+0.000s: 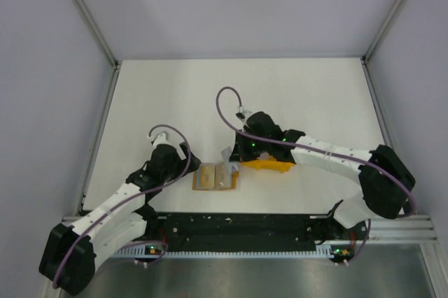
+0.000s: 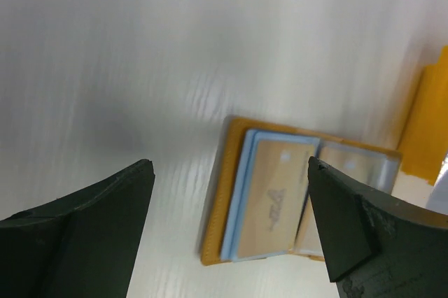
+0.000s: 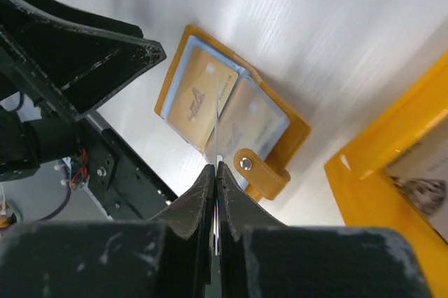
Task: Put the credit cards into the card holder
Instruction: Insert the credit card into the card holder.
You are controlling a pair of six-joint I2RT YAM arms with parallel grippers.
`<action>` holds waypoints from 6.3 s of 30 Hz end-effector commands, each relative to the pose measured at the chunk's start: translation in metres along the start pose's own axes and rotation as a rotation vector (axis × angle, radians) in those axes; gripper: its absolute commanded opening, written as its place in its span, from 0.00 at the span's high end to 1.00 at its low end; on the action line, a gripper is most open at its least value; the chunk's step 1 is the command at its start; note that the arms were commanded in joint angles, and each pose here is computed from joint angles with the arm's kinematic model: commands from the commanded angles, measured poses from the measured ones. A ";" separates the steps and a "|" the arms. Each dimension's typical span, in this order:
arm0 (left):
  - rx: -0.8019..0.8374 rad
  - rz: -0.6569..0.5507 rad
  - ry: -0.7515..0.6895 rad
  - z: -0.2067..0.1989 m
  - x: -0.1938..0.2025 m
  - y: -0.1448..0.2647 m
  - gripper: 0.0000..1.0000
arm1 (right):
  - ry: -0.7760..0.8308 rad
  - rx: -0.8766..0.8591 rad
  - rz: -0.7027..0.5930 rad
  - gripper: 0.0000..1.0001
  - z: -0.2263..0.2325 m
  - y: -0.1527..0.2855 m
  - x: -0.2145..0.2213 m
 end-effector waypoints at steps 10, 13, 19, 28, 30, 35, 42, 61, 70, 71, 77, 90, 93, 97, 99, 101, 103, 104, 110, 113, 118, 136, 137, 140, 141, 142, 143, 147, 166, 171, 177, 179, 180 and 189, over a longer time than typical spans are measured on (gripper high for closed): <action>0.137 0.148 0.059 0.006 0.046 -0.003 0.16 | -0.052 0.083 0.079 1.00 -0.015 -0.055 0.026; 0.174 0.181 0.056 0.005 0.054 -0.004 0.24 | -0.059 0.134 0.115 1.00 -0.029 -0.062 0.038; 0.206 0.238 0.034 0.002 0.062 -0.003 0.38 | -0.044 0.235 0.131 1.00 -0.050 -0.067 0.046; 0.313 0.163 0.043 -0.012 0.051 0.007 0.64 | -0.012 0.260 0.145 1.00 -0.056 -0.070 0.048; 0.346 0.137 0.041 -0.017 0.046 0.011 0.56 | -0.008 0.263 0.150 1.00 -0.056 -0.071 0.049; 0.432 0.119 0.029 -0.027 0.043 0.018 0.65 | -0.003 0.266 0.153 1.00 -0.057 -0.072 0.048; 0.486 0.124 0.016 -0.031 0.047 0.019 0.90 | 0.006 0.266 0.151 1.00 -0.055 -0.072 0.046; 0.568 0.110 -0.013 -0.039 0.045 0.025 0.79 | 0.013 0.260 0.160 1.00 -0.054 -0.072 0.046; 0.609 0.108 -0.032 -0.045 0.043 0.028 0.83 | 0.014 0.253 0.166 1.00 -0.053 -0.074 0.044; 0.621 0.106 -0.035 -0.047 0.043 0.029 0.83 | 0.015 0.253 0.169 1.00 -0.053 -0.074 0.045; 0.655 0.104 -0.046 -0.051 0.042 0.032 0.76 | 0.016 0.254 0.169 1.00 -0.053 -0.074 0.045; 0.548 0.116 -0.056 -0.039 0.043 0.023 0.91 | 0.019 0.246 0.162 1.00 -0.050 -0.071 0.043; 0.512 0.124 -0.054 -0.036 0.043 0.020 0.93 | 0.018 0.245 0.161 1.00 -0.049 -0.070 0.043; 0.429 0.143 -0.039 -0.026 0.046 0.014 1.00 | 0.016 0.224 0.099 1.00 -0.041 -0.059 0.033; 0.421 0.143 -0.029 -0.025 0.047 0.013 1.00 | 0.023 0.206 0.036 1.00 -0.032 -0.047 0.020; 0.411 0.135 -0.014 -0.025 0.045 0.013 1.00 | 0.025 0.171 -0.048 1.00 -0.023 -0.034 0.008; 0.411 0.128 0.000 -0.026 0.044 0.014 1.00 | 0.031 0.128 -0.119 1.00 -0.010 -0.018 -0.005; 0.411 0.124 0.003 -0.026 0.043 0.014 1.00 | 0.030 0.103 -0.149 1.00 -0.003 -0.011 -0.011; 0.430 0.088 0.034 -0.032 0.037 0.017 1.00 | 0.049 0.022 -0.160 1.00 0.035 -0.009 -0.014; 0.442 0.081 0.063 -0.035 0.037 0.017 1.00 | 0.011 0.041 -0.185 1.00 0.050 -0.024 -0.008; 0.456 0.075 0.104 -0.038 0.039 0.019 1.00 | -0.005 0.065 -0.265 1.00 0.072 -0.037 -0.009; 0.469 0.058 0.129 -0.041 0.038 0.021 1.00 | -0.001 0.136 -0.304 1.00 0.077 -0.055 -0.001; 0.470 0.059 0.127 -0.041 0.038 0.021 1.00 | 0.005 0.134 -0.308 1.00 0.078 -0.055 -0.002; 0.478 0.056 0.127 -0.042 0.038 0.022 1.00 | 0.015 0.151 -0.297 1.00 0.076 -0.058 0.001; 0.480 0.054 0.127 -0.043 0.037 0.023 1.00 | 0.019 0.162 -0.294 1.00 0.074 -0.058 0.002; 0.481 0.054 0.128 -0.043 0.037 0.023 1.00 | 0.030 0.182 -0.297 1.00 0.071 -0.058 0.003; 0.479 0.053 0.127 -0.042 0.037 0.023 1.00 | 0.037 0.202 -0.291 1.00 0.068 -0.058 0.006; 0.477 0.046 0.125 -0.043 0.035 0.023 1.00 | 0.058 0.272 -0.296 1.00 0.053 -0.050 0.009; 0.244 0.062 0.164 -0.007 0.049 0.004 1.00 | 0.067 0.204 -0.106 1.00 0.002 -0.046 0.033; 0.156 0.093 0.164 0.002 0.053 0.000 1.00 | 0.054 0.085 -0.044 1.00 0.006 -0.055 0.040; 0.065 0.099 0.171 0.017 0.057 -0.003 1.00 | -0.057 -0.029 -0.015 1.00 0.009 -0.063 0.041; 0.045 0.102 0.171 0.020 0.058 -0.002 1.00 | -0.074 -0.022 -0.001 1.00 0.004 -0.067 0.042; 0.042 0.100 0.172 0.021 0.058 -0.002 1.00 | -0.082 -0.025 0.006 1.00 0.003 -0.070 0.043; 0.049 0.106 0.166 0.020 0.059 -0.002 0.69 | -0.182 -0.085 0.018 1.00 -0.010 -0.080 0.036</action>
Point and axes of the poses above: each gripper's point midway between its finger pads, its own y axis back along the fingers, its own z axis along the line the jaws close on, x = y × z, the point moved 4 cm from there along y, back along the fingers, and after that the axes turned 3 degrees about -y, right-handed, at the moved point
